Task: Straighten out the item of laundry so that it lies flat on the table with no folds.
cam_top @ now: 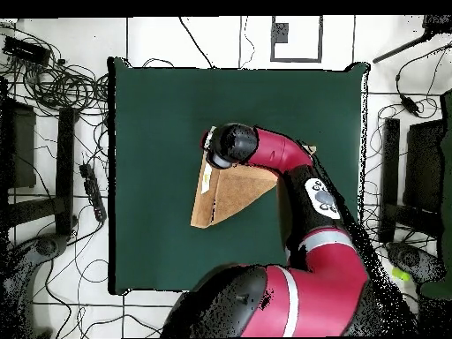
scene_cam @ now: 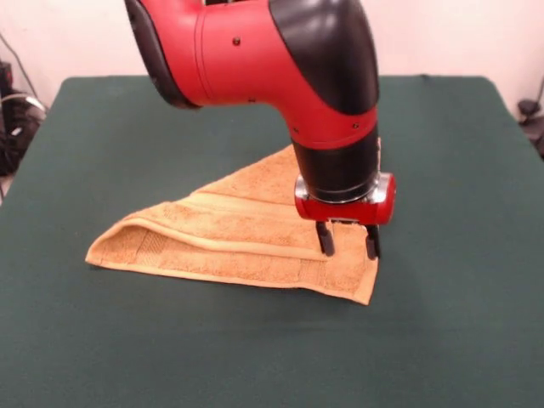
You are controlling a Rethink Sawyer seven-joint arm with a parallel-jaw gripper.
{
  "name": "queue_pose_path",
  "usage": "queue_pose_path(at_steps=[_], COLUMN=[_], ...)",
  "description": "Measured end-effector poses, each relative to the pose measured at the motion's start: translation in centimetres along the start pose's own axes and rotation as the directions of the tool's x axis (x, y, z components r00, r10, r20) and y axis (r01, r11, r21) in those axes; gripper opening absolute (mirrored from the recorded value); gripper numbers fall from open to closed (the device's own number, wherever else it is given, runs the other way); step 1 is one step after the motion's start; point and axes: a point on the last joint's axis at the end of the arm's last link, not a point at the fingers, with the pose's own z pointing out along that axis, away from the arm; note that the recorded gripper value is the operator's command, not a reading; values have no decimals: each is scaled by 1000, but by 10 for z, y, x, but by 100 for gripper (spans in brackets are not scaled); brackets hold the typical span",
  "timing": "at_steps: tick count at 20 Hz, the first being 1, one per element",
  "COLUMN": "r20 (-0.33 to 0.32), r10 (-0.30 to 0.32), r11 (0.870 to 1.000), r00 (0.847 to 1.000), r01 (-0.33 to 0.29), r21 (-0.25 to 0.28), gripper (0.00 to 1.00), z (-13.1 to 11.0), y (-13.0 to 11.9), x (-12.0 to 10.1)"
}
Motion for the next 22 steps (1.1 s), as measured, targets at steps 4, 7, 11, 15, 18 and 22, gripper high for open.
queue_pose_path(at_steps=[4, 7, 11, 15, 18, 22], r20=[7, 7, -1, -3, 8, 29], r10=[14, 24, 41, 48, 47, 38], r11=[1000, 1000, 999, 999, 999, 999], r00=[1000, 1000, 999, 999, 999, 999], r01=[-14, -24, -41, -48, -47, -38], r21=[-10, -11, -10, -7, -6, -5], gripper=[100, 100, 100, 100, 100, 100], z=[-4, -7, -17, -34, -46, -59], y=[-7, -14, -26, -32, -32, -26], x=[-6, -10, -15, -21, -26, -31])
